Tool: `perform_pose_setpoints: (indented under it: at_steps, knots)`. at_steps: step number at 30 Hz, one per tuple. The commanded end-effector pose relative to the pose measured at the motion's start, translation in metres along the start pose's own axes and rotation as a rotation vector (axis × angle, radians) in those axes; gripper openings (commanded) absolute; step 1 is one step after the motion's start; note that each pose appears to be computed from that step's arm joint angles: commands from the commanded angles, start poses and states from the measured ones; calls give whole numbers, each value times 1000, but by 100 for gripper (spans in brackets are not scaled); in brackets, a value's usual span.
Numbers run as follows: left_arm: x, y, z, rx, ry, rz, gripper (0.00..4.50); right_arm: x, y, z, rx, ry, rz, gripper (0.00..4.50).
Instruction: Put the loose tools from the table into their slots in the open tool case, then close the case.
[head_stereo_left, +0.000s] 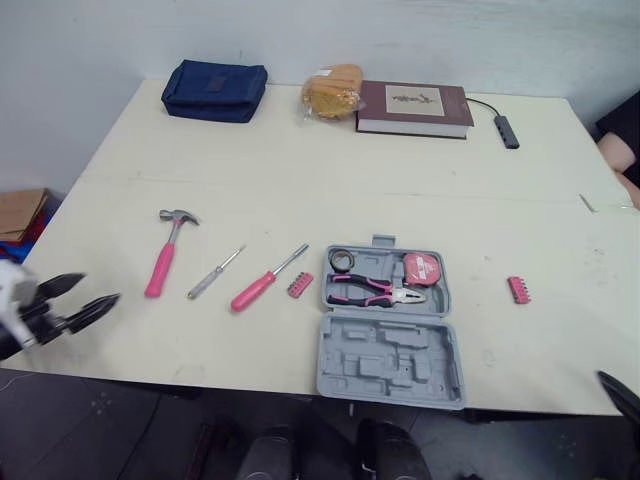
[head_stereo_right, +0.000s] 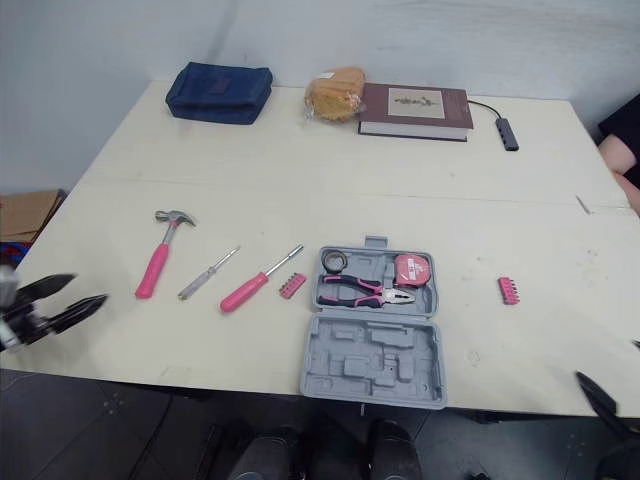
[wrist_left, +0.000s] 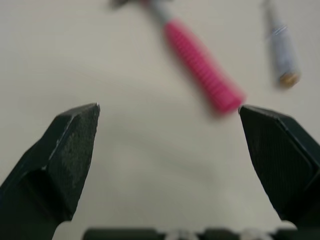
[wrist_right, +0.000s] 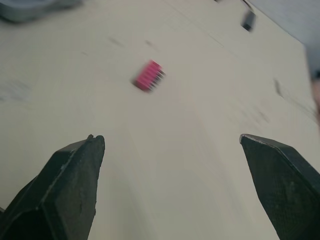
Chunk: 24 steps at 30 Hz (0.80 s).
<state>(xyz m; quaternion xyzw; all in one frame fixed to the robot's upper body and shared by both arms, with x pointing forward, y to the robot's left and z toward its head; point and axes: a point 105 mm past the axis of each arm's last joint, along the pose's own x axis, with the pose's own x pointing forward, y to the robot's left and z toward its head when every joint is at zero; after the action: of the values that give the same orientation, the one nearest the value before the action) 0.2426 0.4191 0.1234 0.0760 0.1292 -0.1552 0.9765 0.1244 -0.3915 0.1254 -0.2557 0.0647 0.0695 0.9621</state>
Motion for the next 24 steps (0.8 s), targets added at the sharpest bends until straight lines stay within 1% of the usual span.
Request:
perform_pose_setpoints:
  at_steps: [1,3,5,8,9,12,16,18,20,21,22,24]
  knots:
    - [-28,33,0,-13,-37,214,448,-19,-11,-13,-35,18,-78,450]
    - [-36,41,-4,-27,-46,282,448,-21,-13,-16,-42,8,-103,450]
    - [-36,41,-7,-28,-46,288,448,-21,-15,-18,-46,-3,-121,450]
    - [-29,36,-4,-20,-62,254,448,-19,-13,-19,-46,-16,-107,450]
    - [-19,31,4,-5,-89,219,448,-12,-10,-18,-32,-46,-81,450]
    - [10,7,30,55,-156,68,448,10,3,-8,-24,-137,15,450]
    - [37,-29,56,111,-168,-125,448,29,14,12,-47,-240,107,450]
    - [47,-45,68,135,-170,-188,448,36,20,23,-45,-288,146,450]
    - [65,-72,80,163,-127,-293,448,50,36,44,-40,-378,224,450]
    - [72,-80,81,160,-93,-316,448,55,43,56,-33,-422,252,450]
    - [78,-84,82,141,-52,-314,448,60,52,67,-26,-457,296,450]
    - [85,-94,86,143,-26,-335,448,65,65,83,-33,-498,363,450]
